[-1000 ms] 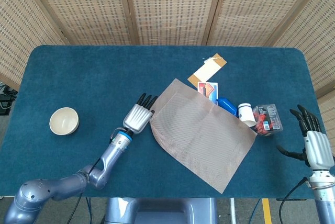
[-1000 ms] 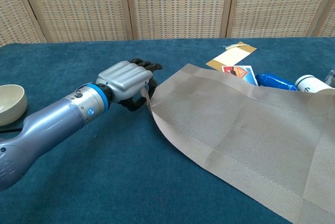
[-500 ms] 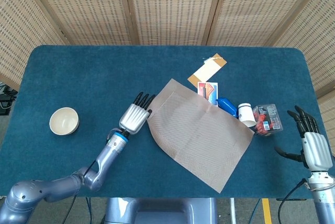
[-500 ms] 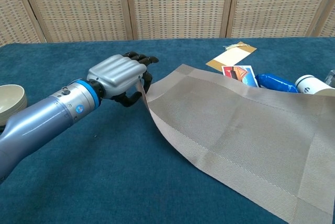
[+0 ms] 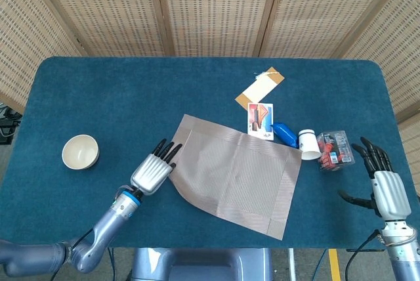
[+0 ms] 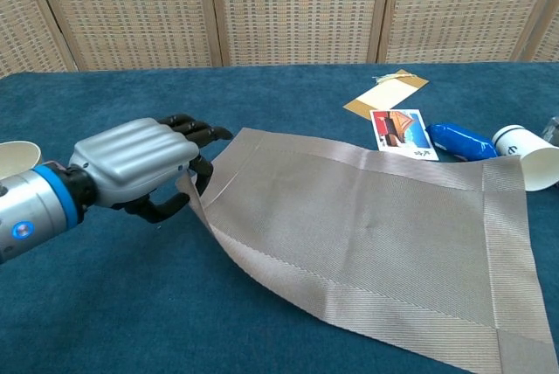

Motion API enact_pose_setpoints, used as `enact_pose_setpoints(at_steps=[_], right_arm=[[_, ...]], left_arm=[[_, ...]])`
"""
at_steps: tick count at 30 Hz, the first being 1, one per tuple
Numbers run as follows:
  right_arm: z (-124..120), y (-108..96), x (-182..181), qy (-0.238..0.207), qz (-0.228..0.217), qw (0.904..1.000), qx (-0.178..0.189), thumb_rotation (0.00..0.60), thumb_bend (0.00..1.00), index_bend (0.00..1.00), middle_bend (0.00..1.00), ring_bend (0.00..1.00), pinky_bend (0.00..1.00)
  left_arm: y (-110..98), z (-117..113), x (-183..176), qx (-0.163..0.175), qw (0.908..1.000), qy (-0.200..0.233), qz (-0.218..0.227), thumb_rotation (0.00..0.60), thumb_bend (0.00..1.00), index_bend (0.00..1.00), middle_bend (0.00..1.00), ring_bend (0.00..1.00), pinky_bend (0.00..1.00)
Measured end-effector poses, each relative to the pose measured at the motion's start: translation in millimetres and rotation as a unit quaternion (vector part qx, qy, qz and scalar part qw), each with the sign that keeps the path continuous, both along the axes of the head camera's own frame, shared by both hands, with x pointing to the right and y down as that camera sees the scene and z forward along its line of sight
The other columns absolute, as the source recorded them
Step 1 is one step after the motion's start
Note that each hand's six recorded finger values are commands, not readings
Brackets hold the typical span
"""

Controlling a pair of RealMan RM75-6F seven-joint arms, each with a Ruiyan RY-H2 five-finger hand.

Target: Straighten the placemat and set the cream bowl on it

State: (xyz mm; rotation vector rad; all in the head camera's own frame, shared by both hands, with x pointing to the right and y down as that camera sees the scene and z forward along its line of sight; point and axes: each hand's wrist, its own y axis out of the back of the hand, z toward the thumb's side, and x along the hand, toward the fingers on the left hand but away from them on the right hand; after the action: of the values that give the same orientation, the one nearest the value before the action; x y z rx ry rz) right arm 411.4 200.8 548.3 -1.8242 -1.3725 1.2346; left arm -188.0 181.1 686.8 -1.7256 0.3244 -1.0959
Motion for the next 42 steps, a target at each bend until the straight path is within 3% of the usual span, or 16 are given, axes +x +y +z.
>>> enact_pose_setpoints(at_steps=[7,22,24,29,33,36,42], right_arm=[[-4,3,-4,-0.002,-0.007,1.0000,0.005,0.600,0.13,0.14,0.00,0.00,0.00],[-4,11,-15,-0.001,-0.025,0.9997,0.005,0.600,0.13,0.14,0.00,0.00,0.00],[-4,12,-15,-0.001,-0.026,0.9996,0.004,0.600,0.13,0.14,0.00,0.00,0.00],[-3,14,-19,-0.001,-0.032,0.9995,0.001,0.600,0.13,0.14,0.00,0.00,0.00],[-4,15,-21,-0.002,-0.035,0.9994,0.001,0.600,0.13,0.14,0.00,0.00,0.00],[-4,17,-23,-0.003,-0.037,0.9993,0.000,0.600,0.13,0.14,0.00,0.00,0.00],[-5,20,-27,-0.004,-0.044,0.9990,0.000,0.600,0.12,0.14,0.00,0.00,0.00]], left_arm=[[24,-15,-8,-0.012,0.9994,0.009,0.032,0.600,0.53,0.77,0.00,0.00,0.00],[66,-32,-18,-0.063,0.9915,0.072,0.088,0.600,0.53,0.75,0.00,0.00,0.00],[70,-33,-20,-0.068,0.9906,0.074,0.093,0.600,0.52,0.70,0.00,0.00,0.00],[75,-34,-27,-0.080,0.9895,0.077,0.092,0.600,0.34,0.53,0.00,0.00,0.00],[78,-35,-31,-0.085,0.9889,0.081,0.091,0.600,0.20,0.27,0.00,0.00,0.00],[79,-37,-33,-0.090,0.9883,0.088,0.086,0.600,0.13,0.12,0.00,0.00,0.00],[81,-46,-35,-0.094,0.9860,0.111,0.082,0.600,0.08,0.05,0.00,0.00,0.00]])
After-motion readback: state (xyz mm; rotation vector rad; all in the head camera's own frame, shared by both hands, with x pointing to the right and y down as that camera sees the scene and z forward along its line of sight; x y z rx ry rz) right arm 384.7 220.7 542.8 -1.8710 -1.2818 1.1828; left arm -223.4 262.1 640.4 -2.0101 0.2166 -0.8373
